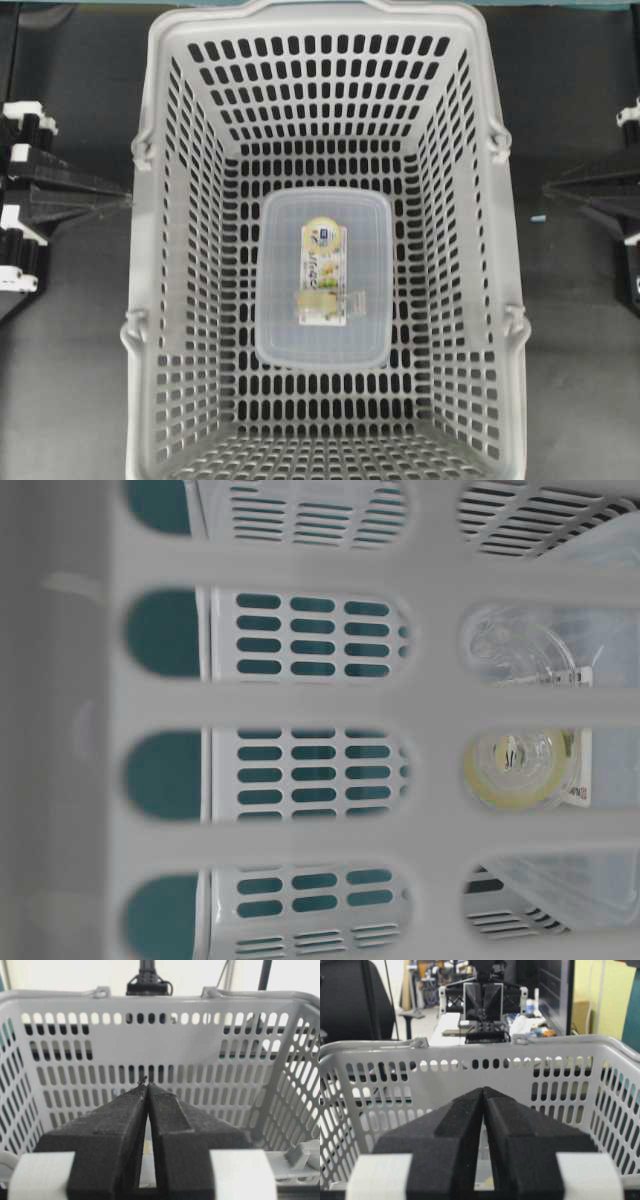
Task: Pick up the tape dispenser from the shopping basket with the left arm.
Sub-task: 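Move the open left gripper into the basket above the tape dispenser, then lower the left gripper and close it around the clear tape dispenser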
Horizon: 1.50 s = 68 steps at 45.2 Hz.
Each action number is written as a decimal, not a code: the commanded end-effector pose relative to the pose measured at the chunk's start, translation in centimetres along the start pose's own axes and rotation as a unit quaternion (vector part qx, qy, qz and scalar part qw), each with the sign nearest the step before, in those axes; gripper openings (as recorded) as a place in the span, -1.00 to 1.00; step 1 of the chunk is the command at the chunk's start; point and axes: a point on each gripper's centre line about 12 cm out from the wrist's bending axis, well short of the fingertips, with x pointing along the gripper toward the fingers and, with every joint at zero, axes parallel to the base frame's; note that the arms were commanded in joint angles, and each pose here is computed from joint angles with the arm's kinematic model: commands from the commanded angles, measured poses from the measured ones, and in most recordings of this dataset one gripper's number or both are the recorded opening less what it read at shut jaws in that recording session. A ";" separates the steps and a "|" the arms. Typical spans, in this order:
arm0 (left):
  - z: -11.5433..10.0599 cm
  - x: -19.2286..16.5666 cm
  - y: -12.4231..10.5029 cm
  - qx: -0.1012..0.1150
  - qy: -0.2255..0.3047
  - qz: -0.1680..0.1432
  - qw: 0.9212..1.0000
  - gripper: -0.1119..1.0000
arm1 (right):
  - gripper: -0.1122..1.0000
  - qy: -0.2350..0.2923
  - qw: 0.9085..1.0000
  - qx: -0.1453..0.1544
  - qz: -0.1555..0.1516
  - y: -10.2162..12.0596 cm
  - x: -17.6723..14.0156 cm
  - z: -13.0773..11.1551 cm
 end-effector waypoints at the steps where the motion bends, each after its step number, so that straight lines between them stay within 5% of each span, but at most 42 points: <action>1: 2.7 1.5 -1.1 -0.001 -0.007 -0.028 1.000 -0.70 | -0.80 -0.006 1.000 0.006 -0.003 -0.1 0.3 0.5; 10: 4.2 5.6 -1.5 -0.032 0.102 -0.027 0.994 -0.80 | -0.80 0.040 0.999 0.022 -0.002 0.0 0.3 0.2; 17: 4.5 9.5 -2.5 -0.027 0.193 -0.034 0.980 -0.80 | -0.80 0.075 0.997 0.021 0.005 0.3 0.3 0.2; 23: 4.6 12.3 -3.3 -0.021 0.271 -0.037 0.962 -0.80 | -0.80 0.101 0.995 0.020 0.006 0.3 0.1 -0.1; 29: 3.7 14.6 -3.8 -0.014 0.356 -0.034 0.934 -0.80 | -0.79 0.112 0.993 0.021 0.008 0.4 -0.3 -0.1; 33: 3.2 15.7 -3.9 -0.011 0.393 -0.030 0.919 -0.80 | -0.59 0.110 0.994 0.018 0.008 0.4 -0.5 0.1; 44: 2.0 18.3 -4.3 -0.001 0.442 -0.030 0.896 -0.80 | 0.56 0.110 0.994 0.021 0.008 0.4 -0.6 0.1; 52: 0.0 19.2 -4.5 0.003 0.472 -0.028 0.881 -0.76 | 0.53 0.107 0.994 0.021 0.009 0.4 -0.8 0.0; 68: -5.1 21.4 -5.1 0.009 0.530 -0.027 0.847 0.77 | 0.53 0.101 0.995 0.020 0.008 0.4 -1.2 0.1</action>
